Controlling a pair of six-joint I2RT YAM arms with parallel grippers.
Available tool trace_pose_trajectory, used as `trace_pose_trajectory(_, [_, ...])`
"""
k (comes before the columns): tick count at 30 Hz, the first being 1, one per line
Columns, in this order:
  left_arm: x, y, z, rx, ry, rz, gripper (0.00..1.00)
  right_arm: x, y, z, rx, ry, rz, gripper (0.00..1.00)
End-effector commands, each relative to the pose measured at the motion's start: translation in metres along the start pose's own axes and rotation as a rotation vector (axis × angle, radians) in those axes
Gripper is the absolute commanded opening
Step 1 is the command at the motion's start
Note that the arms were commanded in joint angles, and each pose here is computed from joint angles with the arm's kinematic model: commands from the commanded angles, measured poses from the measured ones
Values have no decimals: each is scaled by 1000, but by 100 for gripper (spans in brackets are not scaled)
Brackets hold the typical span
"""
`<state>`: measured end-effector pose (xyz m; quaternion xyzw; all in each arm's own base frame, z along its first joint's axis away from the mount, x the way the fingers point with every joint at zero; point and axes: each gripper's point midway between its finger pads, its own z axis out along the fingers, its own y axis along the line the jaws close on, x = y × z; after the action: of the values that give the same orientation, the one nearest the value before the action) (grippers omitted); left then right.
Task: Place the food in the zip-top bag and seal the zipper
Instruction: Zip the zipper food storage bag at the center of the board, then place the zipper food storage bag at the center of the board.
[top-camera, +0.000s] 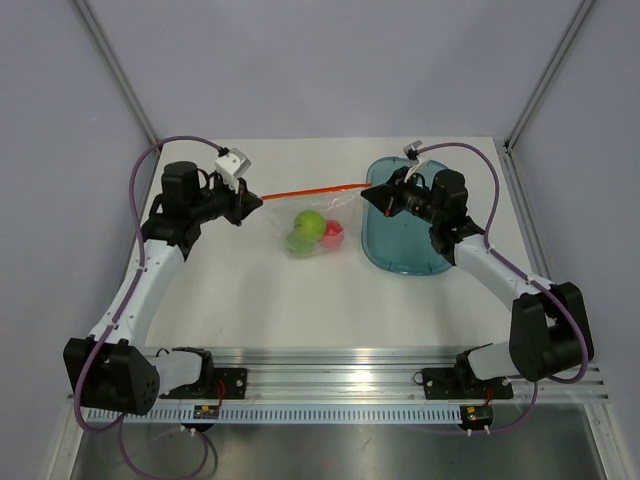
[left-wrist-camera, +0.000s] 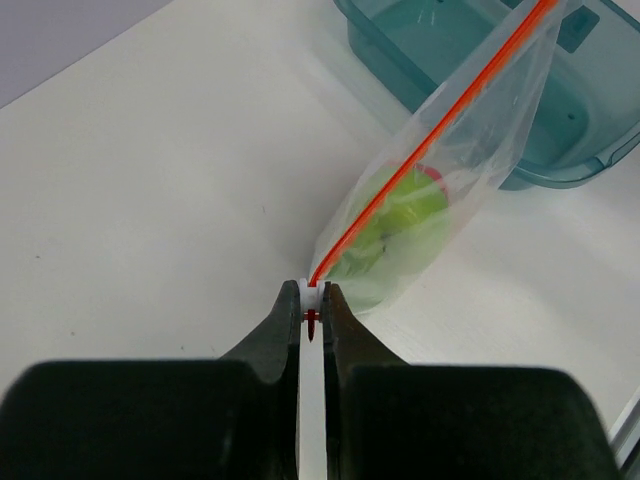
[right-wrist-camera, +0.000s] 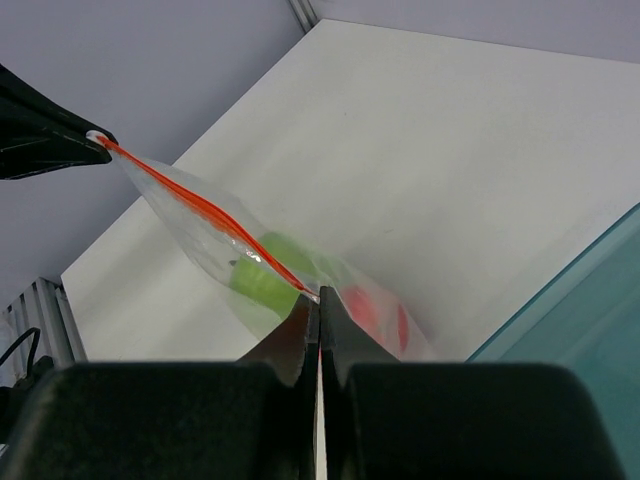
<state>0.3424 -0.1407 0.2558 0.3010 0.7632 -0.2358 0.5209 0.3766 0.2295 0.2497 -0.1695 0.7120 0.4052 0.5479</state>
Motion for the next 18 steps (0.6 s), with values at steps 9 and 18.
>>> trace_pose_trajectory(9, [-35, 34, -7, -100, -126, -40, 0, -47, -15, 18, 19, -102, -35, 0])
trace_pose_trajectory(18, [-110, 60, 15, -81, -299, -70, 0, -118, -23, 61, -31, -269, -180, 0])
